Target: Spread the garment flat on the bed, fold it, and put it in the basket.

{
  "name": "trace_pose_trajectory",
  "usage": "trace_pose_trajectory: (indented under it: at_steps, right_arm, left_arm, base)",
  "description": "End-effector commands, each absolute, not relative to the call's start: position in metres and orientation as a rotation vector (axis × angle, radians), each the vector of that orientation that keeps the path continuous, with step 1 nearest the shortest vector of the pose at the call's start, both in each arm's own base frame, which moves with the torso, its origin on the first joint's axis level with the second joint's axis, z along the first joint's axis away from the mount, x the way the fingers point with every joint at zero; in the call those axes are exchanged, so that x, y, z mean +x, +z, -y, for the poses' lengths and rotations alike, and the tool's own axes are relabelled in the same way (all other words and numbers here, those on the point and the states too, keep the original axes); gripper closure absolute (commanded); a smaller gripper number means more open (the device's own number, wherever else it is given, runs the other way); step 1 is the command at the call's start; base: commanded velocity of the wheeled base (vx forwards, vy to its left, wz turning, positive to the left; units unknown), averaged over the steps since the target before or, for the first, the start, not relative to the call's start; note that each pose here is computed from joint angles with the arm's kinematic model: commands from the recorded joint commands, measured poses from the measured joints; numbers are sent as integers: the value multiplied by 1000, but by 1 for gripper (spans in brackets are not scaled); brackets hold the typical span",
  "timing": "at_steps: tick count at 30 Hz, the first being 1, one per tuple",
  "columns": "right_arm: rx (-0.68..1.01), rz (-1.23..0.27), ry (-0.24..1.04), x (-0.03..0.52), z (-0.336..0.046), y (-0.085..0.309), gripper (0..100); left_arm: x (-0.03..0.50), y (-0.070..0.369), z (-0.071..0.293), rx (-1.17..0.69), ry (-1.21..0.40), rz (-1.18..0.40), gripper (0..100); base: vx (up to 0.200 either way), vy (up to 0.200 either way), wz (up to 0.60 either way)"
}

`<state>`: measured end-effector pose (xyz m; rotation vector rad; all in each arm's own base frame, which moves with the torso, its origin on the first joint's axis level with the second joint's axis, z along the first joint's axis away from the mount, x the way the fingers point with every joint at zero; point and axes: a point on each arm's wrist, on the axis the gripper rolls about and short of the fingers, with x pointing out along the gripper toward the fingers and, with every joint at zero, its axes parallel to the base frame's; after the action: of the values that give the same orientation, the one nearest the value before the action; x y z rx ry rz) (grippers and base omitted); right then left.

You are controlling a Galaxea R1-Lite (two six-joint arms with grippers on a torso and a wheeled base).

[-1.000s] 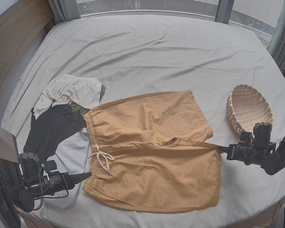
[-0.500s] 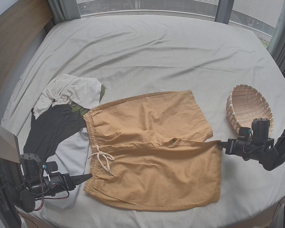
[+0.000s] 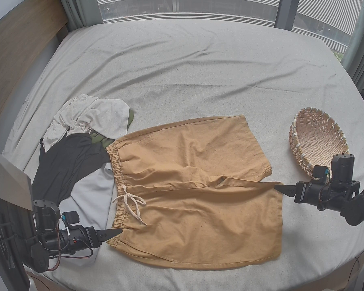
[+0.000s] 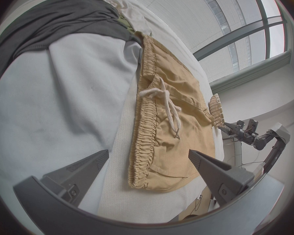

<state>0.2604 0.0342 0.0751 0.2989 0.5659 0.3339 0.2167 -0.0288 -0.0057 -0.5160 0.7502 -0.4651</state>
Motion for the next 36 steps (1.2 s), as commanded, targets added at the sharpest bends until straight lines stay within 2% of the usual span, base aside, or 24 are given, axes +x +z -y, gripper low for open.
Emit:
trace_pose_trajectory:
  at_steps: [1,12,13,17,26,33,35,36]
  right_arm:
    - [291,-530,364,241,-38,89,0]
    - [293,-560,356,228,-36,85,0]
    - [293,-560,356,227,-36,85,0]
    - [290,-571,358,221,-35,84,0]
    - [284,-720,345,192,-33,58,0]
    - [250,-940,392,168,-46,25,0]
    - [248,-953,393,168,-46,23,0]
    - [243,-1019,396,167,-49,11,0]
  left_arm:
    - [211,-14,35,-515,-462,-810,0]
    - [211,-17,37,-510,-453,-822,0]
    - [211,-17,37,-510,-452,-820,100]
    - [211,-17,36,-511,-449,-820,100]
    - [211,-16,35,-513,-445,-815,100]
    - [211,-15,35,-512,-445,-811,100]
    - [211,-15,35,-513,-444,-811,100]
    - [211,-15,35,-511,-446,-811,100]
  base:
    - [0,0,0]
    - [0,0,0]
    - [0,0,0]
    - [0,0,0]
    - [0,0,0]
    - [0,0,0]
    - [0,0,0]
    - [0,0,0]
